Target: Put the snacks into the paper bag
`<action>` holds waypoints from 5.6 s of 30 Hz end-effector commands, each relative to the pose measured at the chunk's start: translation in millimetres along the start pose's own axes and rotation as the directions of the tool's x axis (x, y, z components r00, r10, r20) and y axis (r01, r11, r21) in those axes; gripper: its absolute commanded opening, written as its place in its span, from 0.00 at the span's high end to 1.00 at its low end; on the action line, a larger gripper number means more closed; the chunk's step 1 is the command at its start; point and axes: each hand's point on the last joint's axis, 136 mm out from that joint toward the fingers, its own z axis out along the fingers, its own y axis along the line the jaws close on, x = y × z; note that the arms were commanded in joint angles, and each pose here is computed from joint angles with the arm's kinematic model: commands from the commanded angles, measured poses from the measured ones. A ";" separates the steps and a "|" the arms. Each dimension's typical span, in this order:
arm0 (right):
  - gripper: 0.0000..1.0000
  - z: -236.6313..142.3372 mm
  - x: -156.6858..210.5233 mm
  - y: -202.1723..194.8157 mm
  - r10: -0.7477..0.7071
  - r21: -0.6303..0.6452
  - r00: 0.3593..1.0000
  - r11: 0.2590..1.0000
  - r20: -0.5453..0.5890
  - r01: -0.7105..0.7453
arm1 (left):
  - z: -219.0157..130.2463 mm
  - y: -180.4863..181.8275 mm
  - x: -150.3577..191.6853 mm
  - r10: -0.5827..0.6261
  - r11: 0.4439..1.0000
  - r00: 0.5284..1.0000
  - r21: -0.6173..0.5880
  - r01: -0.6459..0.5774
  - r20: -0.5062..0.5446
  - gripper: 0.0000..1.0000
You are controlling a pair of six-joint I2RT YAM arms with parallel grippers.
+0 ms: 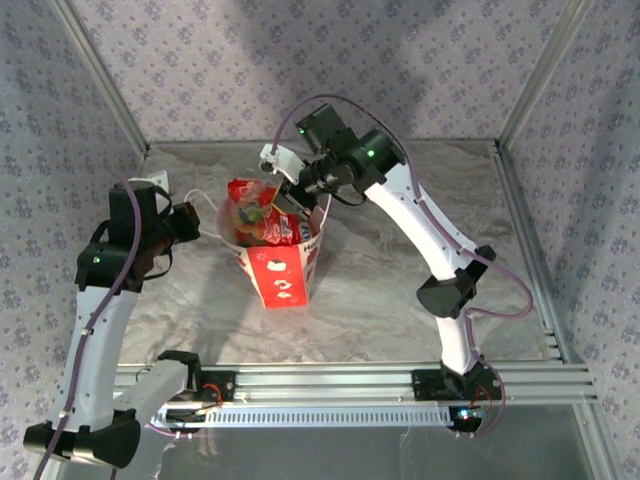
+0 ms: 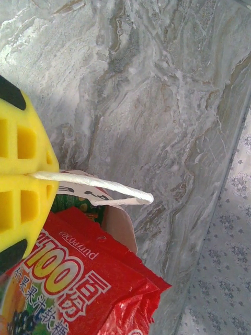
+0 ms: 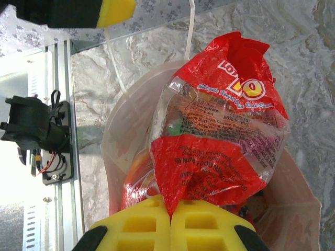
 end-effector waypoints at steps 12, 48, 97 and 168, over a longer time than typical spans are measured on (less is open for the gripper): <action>1.00 7.2 23.7 22.9 -0.072 -0.104 0.994 0.993 -0.081 0.064 | -8.0 -4.9 -10.3 -0.002 1.000 0.999 0.014 0.001 0.033 0.98; 0.71 -1.7 -19.5 8.7 -0.045 0.126 0.997 0.991 0.064 0.036 | -13.7 -8.9 -9.8 0.003 0.999 0.999 0.040 -0.005 0.041 0.97; 0.41 -91.3 30.9 -15.9 0.342 0.444 0.922 0.809 0.180 -0.386 | -1.8 -24.8 -11.6 -0.024 0.993 1.000 0.115 0.023 0.002 0.97; 1.00 -107.0 16.2 -52.6 0.458 0.302 0.828 0.780 0.323 -0.549 | -24.1 -86.2 -47.2 0.089 0.958 0.995 0.270 -0.095 0.036 0.98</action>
